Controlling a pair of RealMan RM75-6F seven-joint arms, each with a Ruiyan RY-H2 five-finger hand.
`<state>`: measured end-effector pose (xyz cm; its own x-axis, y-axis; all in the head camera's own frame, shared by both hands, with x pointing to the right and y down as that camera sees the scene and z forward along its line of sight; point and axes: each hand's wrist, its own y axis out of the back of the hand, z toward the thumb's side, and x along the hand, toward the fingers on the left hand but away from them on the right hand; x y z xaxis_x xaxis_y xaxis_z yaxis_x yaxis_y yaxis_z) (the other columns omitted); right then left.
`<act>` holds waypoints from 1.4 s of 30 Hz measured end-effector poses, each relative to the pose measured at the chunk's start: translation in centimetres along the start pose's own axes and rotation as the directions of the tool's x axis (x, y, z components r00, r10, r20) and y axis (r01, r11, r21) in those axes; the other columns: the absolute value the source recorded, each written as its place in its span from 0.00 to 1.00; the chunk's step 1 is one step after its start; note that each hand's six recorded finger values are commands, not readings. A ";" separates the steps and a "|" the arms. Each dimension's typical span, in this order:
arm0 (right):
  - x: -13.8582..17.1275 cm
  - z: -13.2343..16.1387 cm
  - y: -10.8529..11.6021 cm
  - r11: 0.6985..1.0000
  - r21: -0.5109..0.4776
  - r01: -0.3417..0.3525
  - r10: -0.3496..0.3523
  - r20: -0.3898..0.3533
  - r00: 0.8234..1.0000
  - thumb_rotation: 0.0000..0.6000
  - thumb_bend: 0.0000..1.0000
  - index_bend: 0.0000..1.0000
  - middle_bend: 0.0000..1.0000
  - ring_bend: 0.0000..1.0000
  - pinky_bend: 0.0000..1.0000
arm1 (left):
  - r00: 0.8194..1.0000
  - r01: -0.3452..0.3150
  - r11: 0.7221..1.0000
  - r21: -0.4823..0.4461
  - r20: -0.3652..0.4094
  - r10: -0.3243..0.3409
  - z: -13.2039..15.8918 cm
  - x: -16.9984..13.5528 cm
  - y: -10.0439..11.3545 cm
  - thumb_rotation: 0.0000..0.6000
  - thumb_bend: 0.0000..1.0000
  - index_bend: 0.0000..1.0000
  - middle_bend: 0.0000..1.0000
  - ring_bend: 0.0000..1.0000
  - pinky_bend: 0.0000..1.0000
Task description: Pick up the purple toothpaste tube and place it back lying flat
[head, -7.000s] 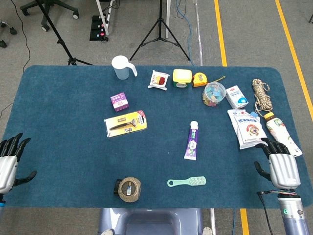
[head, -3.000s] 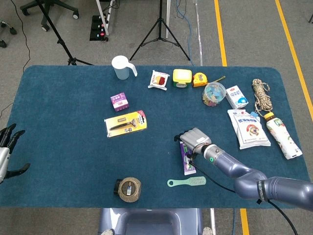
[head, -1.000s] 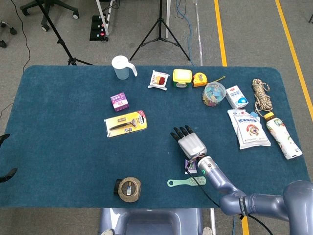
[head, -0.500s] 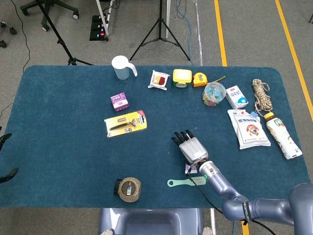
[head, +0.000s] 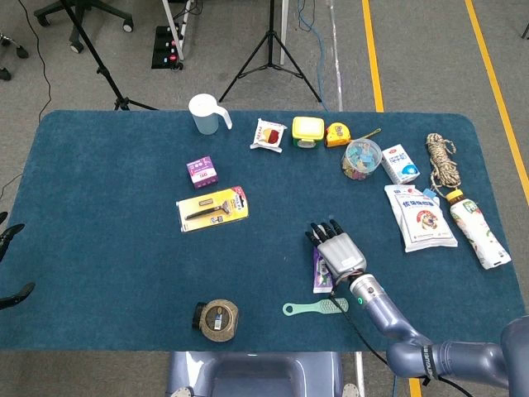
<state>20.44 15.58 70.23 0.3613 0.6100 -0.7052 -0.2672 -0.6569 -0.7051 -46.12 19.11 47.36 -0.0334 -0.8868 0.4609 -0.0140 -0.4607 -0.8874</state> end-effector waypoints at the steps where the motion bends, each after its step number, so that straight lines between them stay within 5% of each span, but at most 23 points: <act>1: 0.1 0.2 0.2 1.000 -0.007 0.001 -0.001 -0.006 1.000 1.00 0.30 0.00 0.00 0.00 0.00 | 1.000 0.001 1.000 -0.001 0.003 -0.001 0.1 0.0 0.0 1.00 0.18 0.10 0.01 0.01 0.00; 19: -0.8 3.9 0.4 1.000 0.020 -0.008 0.008 -0.036 0.999 1.00 0.30 0.00 0.00 0.00 0.00 | 1.000 0.008 1.000 -0.003 -0.009 -0.008 -1.0 -0.3 -0.1 1.00 0.18 0.10 0.01 0.01 0.00; 30: -0.2 2.0 0.1 0.992 0.125 0.006 -0.008 0.011 1.000 1.00 0.30 0.00 0.00 0.00 0.00 | 1.000 0.004 1.000 -0.006 -0.005 -0.004 -0.9 -0.5 0.0 1.00 0.18 0.10 0.01 0.00 0.00; 42: 0.3 -3.3 -0.2 0.975 0.220 0.007 -0.034 0.117 0.993 1.00 0.30 0.00 0.00 0.00 0.00 | 1.000 0.004 1.000 -0.010 -0.006 -0.004 -0.9 -0.4 -0.1 1.00 0.18 0.10 0.01 0.00 0.00</act>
<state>23.57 14.49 70.40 0.2628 0.6797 -0.6847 -0.4546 -0.5387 -0.7093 -46.97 19.59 47.26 -0.0392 -0.8846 0.4646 -0.0238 -0.4640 -0.8855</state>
